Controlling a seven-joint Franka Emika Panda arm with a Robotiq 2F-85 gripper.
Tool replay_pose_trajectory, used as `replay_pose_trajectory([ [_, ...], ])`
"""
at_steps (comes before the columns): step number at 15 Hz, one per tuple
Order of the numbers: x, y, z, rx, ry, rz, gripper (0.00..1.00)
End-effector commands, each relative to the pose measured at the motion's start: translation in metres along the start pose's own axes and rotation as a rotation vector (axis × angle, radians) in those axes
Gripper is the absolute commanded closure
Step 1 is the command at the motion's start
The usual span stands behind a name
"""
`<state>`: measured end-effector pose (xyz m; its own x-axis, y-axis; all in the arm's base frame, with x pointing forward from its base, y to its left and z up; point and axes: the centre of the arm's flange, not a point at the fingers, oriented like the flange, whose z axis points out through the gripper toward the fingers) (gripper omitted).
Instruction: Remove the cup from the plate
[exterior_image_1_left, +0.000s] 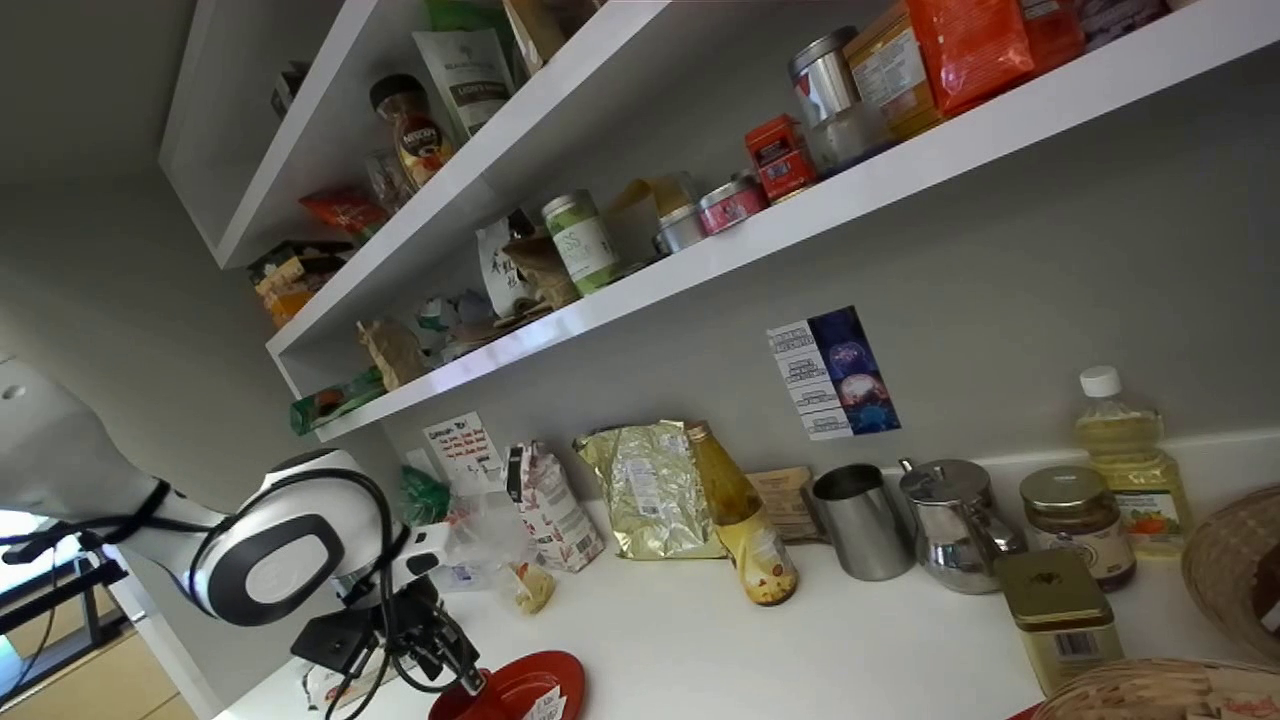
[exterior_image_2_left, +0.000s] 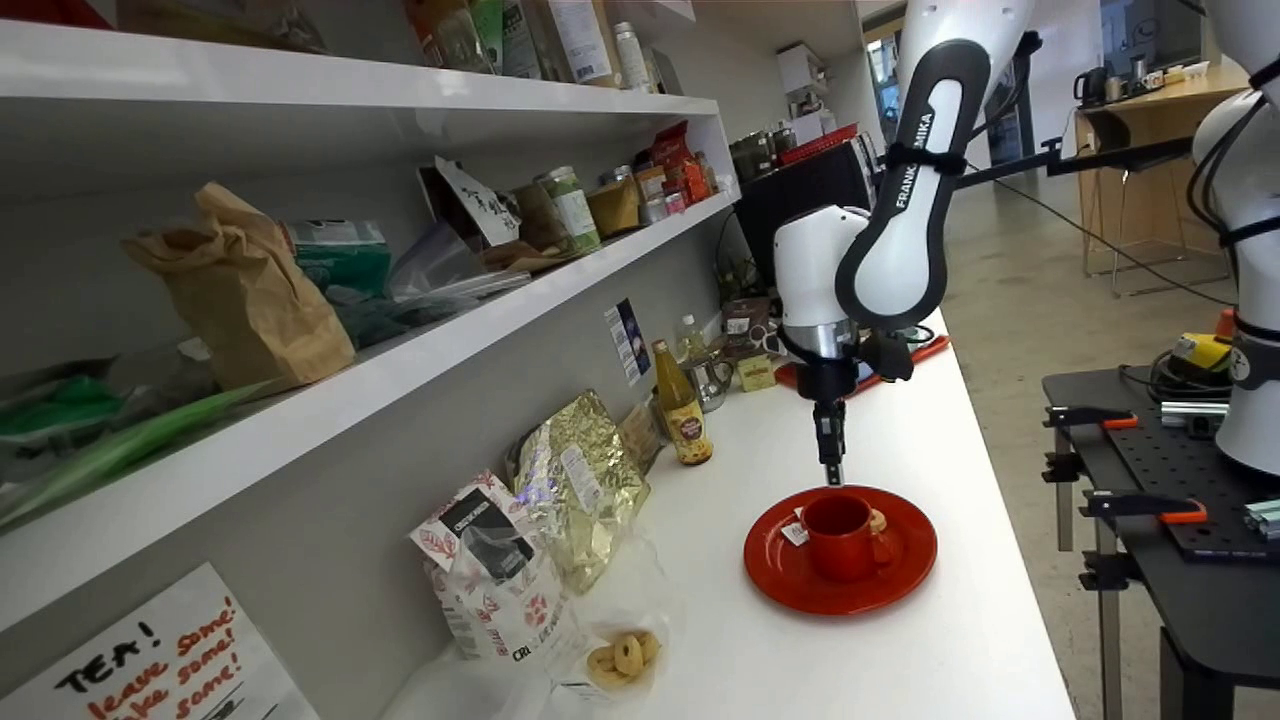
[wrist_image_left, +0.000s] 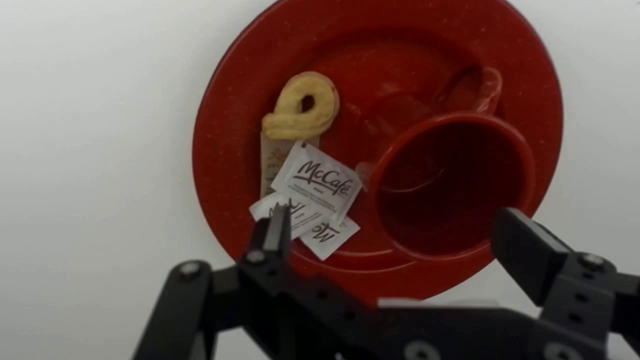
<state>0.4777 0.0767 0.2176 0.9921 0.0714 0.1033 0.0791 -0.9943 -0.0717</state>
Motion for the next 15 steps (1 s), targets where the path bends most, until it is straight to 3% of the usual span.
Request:
replay_pose_trajectory([
  [1, 0.023, 0.01, 0.019, -0.039, 0.033, 0.071, 0.0],
  [5, 0.027, 0.011, 0.033, -0.048, 0.014, 0.108, 0.0],
  [15, 0.018, -0.038, 0.041, -0.028, -0.023, 0.117, 0.0],
])
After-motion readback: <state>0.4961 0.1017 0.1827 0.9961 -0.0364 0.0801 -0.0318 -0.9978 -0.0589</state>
